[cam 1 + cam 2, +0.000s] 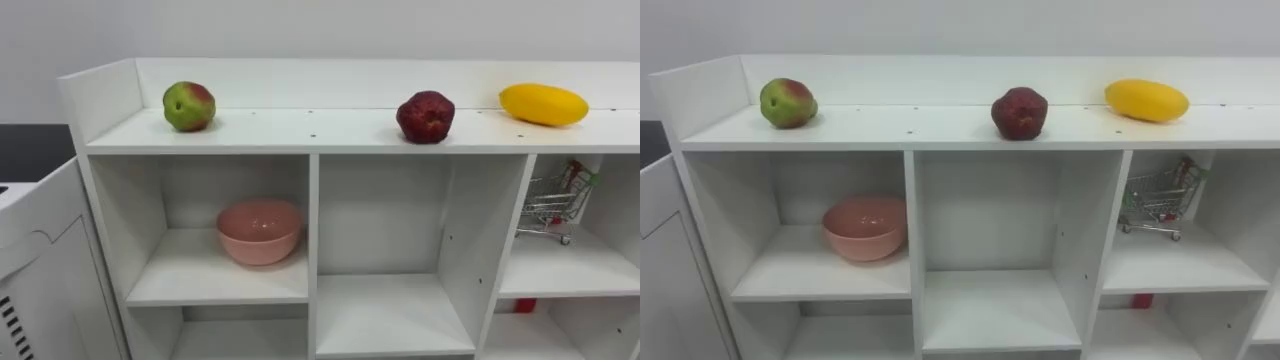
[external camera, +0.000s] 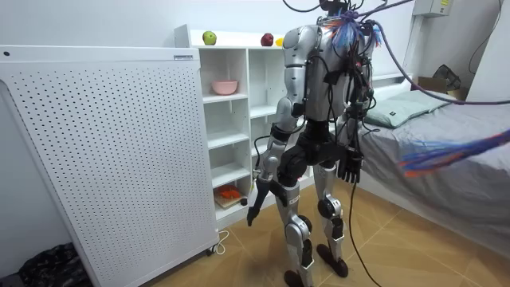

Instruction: Arrange fruit in the closet

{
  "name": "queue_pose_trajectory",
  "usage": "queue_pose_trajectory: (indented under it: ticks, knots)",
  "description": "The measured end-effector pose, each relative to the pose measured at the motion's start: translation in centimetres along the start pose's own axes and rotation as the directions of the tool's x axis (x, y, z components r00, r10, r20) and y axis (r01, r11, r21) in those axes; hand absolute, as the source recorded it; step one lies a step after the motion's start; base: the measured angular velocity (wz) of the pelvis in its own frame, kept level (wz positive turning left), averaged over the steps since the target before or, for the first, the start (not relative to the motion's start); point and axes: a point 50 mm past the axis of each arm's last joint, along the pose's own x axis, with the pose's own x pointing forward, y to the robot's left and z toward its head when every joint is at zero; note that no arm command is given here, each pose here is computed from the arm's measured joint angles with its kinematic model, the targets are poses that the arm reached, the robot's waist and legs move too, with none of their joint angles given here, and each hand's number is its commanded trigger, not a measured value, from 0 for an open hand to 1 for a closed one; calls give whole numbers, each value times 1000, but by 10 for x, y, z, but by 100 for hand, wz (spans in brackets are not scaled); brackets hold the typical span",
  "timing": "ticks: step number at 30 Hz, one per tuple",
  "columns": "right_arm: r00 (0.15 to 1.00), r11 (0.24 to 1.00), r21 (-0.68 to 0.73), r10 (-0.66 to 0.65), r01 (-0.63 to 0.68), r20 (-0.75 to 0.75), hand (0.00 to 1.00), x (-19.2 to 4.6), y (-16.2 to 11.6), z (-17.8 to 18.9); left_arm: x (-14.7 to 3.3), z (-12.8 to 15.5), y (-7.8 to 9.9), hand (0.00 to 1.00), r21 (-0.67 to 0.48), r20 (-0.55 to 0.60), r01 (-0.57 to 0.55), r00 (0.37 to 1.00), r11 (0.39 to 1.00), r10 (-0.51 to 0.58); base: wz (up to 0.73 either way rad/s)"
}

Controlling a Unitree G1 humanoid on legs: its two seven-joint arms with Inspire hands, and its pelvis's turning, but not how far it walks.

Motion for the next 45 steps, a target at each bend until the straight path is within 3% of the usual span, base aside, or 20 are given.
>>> queue_pose_trajectory:
  ticks: [12, 15, 17, 20, 23, 32, 45]
  knots:
    - [989, 994, -6, -112, 113, 99, 0, -2, -11, 19, 0, 3, 1, 0, 3, 26, -16, 1000, 1000, 16, -2]
    - [930, 978, 47, -210, 205, 302, 0, -15, -29, 66, 0, 5, 1, 0, -1, 37, -17, 999, 1000, 17, -28]
    - [808, 960, 111, -276, 256, 521, 0, -37, -36, 112, 0, 8, 8, 0, 1, 58, -41, 997, 999, 40, -6]
    - [643, 954, 142, -283, 262, 712, 0, -70, -36, 154, 0, 16, 14, 0, 1, 100, -65, 993, 998, 64, 2]
    - [531, 954, 146, -270, 263, 803, 0, -95, -33, 175, -1, 18, 16, 0, -4, 118, -77, 990, 997, 77, 1]
    - [16, 917, 331, -343, 224, 939, 0, -199, -46, 217, -2, 21, 17, 0, -10, 162, -115, 980, 993, 115, 1]
    - [-255, 883, 461, -426, 92, 868, 0, -256, -56, 223, -1, 14, 13, 0, -1, 139, -87, 986, 996, 86, -1]
